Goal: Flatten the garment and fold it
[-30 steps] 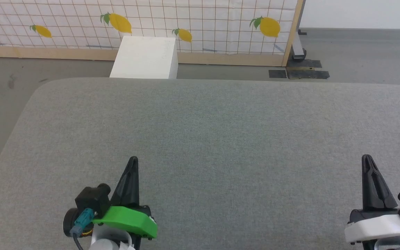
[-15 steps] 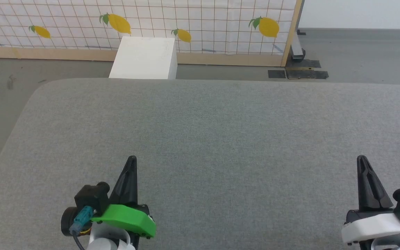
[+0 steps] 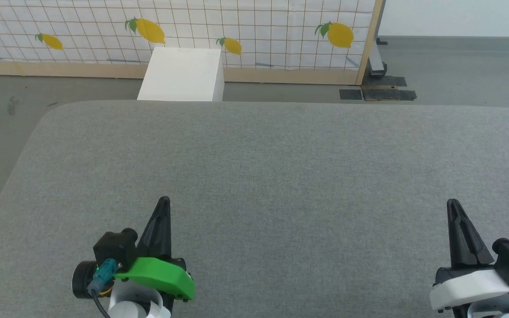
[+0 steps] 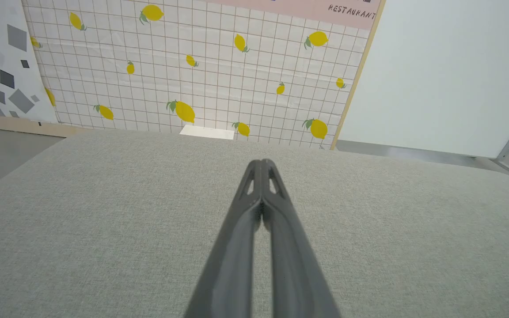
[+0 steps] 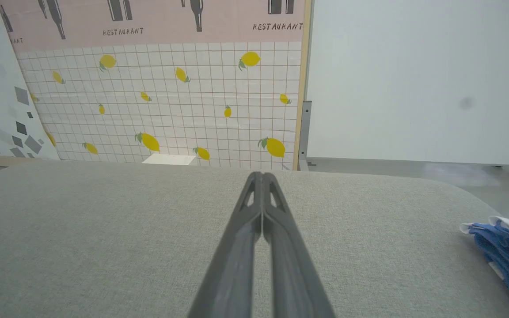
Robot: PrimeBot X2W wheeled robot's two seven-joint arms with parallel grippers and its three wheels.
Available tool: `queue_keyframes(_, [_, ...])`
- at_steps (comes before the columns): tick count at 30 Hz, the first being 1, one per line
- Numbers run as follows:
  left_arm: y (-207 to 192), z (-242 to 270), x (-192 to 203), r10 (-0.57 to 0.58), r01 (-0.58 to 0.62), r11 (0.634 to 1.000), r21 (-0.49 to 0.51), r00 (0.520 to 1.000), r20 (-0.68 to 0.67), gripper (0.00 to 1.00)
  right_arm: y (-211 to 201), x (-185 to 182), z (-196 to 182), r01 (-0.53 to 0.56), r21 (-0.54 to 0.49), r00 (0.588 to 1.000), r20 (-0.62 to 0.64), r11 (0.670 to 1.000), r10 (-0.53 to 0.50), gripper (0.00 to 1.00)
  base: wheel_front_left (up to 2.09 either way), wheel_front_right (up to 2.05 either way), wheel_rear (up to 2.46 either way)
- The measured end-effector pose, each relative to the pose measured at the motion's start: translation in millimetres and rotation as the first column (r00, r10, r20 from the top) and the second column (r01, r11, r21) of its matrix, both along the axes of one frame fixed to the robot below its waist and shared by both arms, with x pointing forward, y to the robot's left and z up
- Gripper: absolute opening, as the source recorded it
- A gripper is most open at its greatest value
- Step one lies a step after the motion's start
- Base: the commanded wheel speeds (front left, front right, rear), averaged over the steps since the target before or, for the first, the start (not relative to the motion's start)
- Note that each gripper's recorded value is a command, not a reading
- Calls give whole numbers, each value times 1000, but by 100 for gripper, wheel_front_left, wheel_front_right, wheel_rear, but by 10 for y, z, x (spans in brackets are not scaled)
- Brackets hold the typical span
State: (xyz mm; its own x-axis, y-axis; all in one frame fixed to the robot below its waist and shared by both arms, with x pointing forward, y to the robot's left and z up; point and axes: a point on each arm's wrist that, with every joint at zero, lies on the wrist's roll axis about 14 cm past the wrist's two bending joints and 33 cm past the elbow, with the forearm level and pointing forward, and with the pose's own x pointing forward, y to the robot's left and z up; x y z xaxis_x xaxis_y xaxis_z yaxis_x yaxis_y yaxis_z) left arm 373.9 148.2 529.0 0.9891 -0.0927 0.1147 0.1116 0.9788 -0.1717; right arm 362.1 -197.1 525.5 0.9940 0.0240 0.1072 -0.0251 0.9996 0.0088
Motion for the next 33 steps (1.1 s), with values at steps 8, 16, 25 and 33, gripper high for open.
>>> queue_keyframes(8, [15, 8, 7, 5, -5, 1000, 18, 1000, -4, 0, 28, 4, -10, -8, -4, 1000, -12, 1000, 8, 0, 0, 0, 0])
queue_keyframes(16, [31, 19, 15, 9, -9, 1000, 29, 1000, -10, 0, 61, 8, -19, -18, -7, 1000, -24, 1000, 18, 0, 0, 0, 0])
queue_keyframes(25, [58, 14, 13, 19, -18, 998, 58, 1000, -18, 0, 91, 10, -31, -27, -13, 999, -38, 1000, 26, 0, 0, 0, 0])
queue_keyframes(33, [84, 15, 20, 29, -26, 996, 82, 999, -28, 0, 128, 22, -33, -38, -16, 998, -51, 999, 37, 0, 0, 0, 0])
